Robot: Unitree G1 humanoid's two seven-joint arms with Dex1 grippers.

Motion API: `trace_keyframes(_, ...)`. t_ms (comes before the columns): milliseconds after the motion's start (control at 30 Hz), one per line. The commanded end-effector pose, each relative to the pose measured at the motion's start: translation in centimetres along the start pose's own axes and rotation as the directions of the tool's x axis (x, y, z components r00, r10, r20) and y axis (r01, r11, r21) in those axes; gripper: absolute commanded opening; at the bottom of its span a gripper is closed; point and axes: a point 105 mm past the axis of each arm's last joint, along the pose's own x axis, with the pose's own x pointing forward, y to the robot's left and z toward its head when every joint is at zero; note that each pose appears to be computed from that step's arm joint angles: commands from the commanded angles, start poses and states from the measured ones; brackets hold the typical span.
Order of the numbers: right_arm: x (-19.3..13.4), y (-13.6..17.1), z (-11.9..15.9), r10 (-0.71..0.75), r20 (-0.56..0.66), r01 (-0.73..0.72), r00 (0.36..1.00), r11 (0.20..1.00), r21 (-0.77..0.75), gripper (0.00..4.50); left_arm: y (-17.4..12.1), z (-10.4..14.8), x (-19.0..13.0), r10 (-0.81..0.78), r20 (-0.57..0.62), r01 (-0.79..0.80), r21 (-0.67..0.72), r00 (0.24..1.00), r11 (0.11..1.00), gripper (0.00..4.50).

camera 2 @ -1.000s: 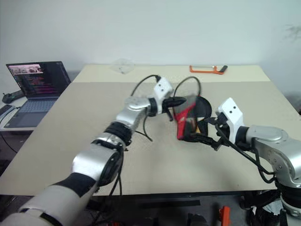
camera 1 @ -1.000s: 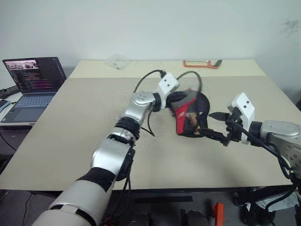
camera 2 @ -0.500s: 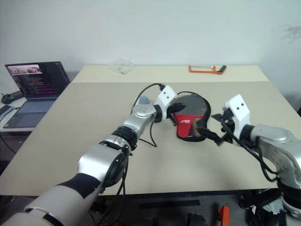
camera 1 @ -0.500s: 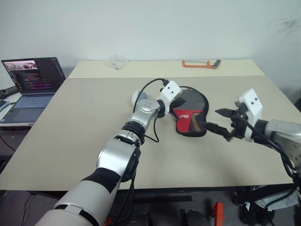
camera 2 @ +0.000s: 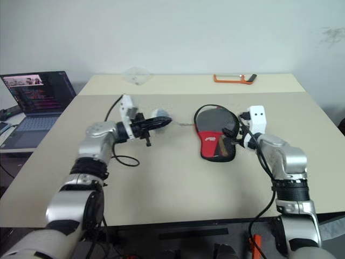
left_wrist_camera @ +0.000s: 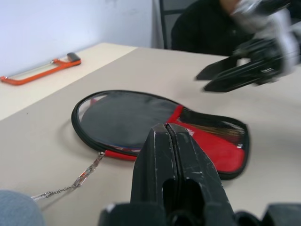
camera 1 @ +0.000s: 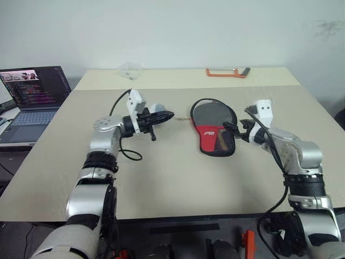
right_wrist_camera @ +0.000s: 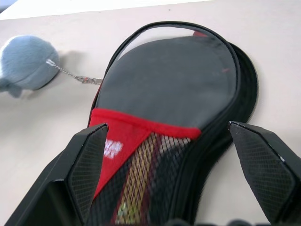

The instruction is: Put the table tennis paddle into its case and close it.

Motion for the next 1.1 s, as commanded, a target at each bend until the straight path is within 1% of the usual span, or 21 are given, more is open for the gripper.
trace_keyframes(33,0.9,0.5,0.5,0.025,0.029,-0.024,0.999,0.999,-0.044,4.50,-1.3,2.1,-0.8,-0.039,0.033,0.038,0.032,0.999,0.999,0.01)
trace_keyframes(200,2.1,0.1,-1.2,0.023,-0.019,-0.025,1.000,0.997,-0.074,4.50,-2.5,2.2,-1.9,-0.027,0.018,0.027,0.017,0.999,0.999,0.01)
trace_keyframes(333,2.6,-0.1,-1.7,0.034,-0.031,-0.037,0.999,0.994,-0.103,4.50,-3.6,2.5,-2.4,-0.054,0.021,0.054,-0.009,0.998,0.999,0.01)
trace_keyframes(433,2.9,0.4,-1.8,0.059,-0.026,-0.062,0.998,0.991,-0.120,4.50,-4.2,2.5,-2.9,-0.076,0.008,0.076,-0.022,0.997,0.997,0.01)
trace_keyframes(567,3.4,1.2,-1.9,0.091,-0.025,-0.093,0.996,0.986,-0.137,4.50,-4.2,2.4,-3.3,-0.064,-0.006,0.064,-0.022,0.998,0.998,0.01)
trace_keyframes(733,4.0,1.4,-2.4,0.088,-0.045,-0.094,0.995,0.986,-0.139,4.50,-4.1,2.2,-3.4,-0.059,-0.016,0.059,-0.014,0.998,0.998,0.01)
trace_keyframes(933,4.5,0.5,-2.7,0.022,-0.059,-0.031,0.998,0.989,-0.145,4.50,-4.1,2.0,-3.3,-0.051,-0.018,0.051,-0.010,0.999,0.999,0.01)
trace_keyframes(1100,4.3,-0.4,-2.9,-0.006,-0.074,-0.005,0.997,0.989,-0.148,4.50,-4.1,2.1,-3.2,-0.044,-0.025,0.044,-0.002,0.999,0.999,0.01)
